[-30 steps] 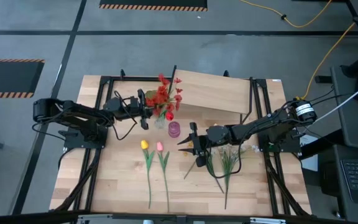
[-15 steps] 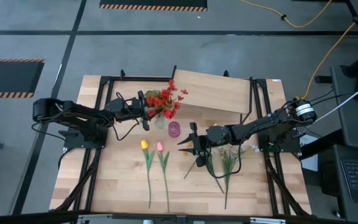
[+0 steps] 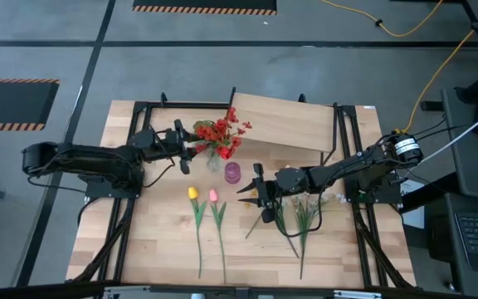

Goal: Pick and place flowers into a vace then onto a shelf
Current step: Put the pink flower into the transparent vase

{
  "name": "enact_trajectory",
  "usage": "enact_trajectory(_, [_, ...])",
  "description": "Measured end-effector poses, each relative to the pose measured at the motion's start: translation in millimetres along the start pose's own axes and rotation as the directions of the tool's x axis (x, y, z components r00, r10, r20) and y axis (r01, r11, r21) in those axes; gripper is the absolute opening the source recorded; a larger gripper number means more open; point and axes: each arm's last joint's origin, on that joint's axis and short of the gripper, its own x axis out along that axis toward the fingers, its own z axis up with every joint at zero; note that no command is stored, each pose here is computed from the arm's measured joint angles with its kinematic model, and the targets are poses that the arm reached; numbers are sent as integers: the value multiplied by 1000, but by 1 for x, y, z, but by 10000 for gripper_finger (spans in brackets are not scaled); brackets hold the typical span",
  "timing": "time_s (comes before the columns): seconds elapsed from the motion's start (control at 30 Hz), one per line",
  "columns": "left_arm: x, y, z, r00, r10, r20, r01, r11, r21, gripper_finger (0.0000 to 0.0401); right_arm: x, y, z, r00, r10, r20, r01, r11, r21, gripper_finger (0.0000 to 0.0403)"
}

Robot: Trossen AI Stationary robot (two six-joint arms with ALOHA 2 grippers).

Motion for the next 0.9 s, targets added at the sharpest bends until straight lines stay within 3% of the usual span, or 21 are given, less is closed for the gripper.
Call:
enact_trajectory(0.27, [-17, -10, 7, 999, -12, -45, 10, 999, -33, 137, 0, 0, 0, 1000, 0, 0, 0, 1000, -2, 113])
enact_trajectory(0.43, [-17, -28, 16, 984, 29, -174, -31, 999, -13, 130, 0, 0, 0, 1000, 0, 0, 0, 1000, 0, 113])
enact_trajectory(0.6, [-18, -54, 23, 943, 77, -325, -80, 997, 4, 128, 0, 0, 0, 1000, 0, 0, 0, 1000, 2, 113])
enact_trajectory(0.9, [-10, -116, 37, 934, 72, -350, -70, 997, 18, 127, 0, 3, -2, 1000, 11, -29, -11, 1000, 24, 113])
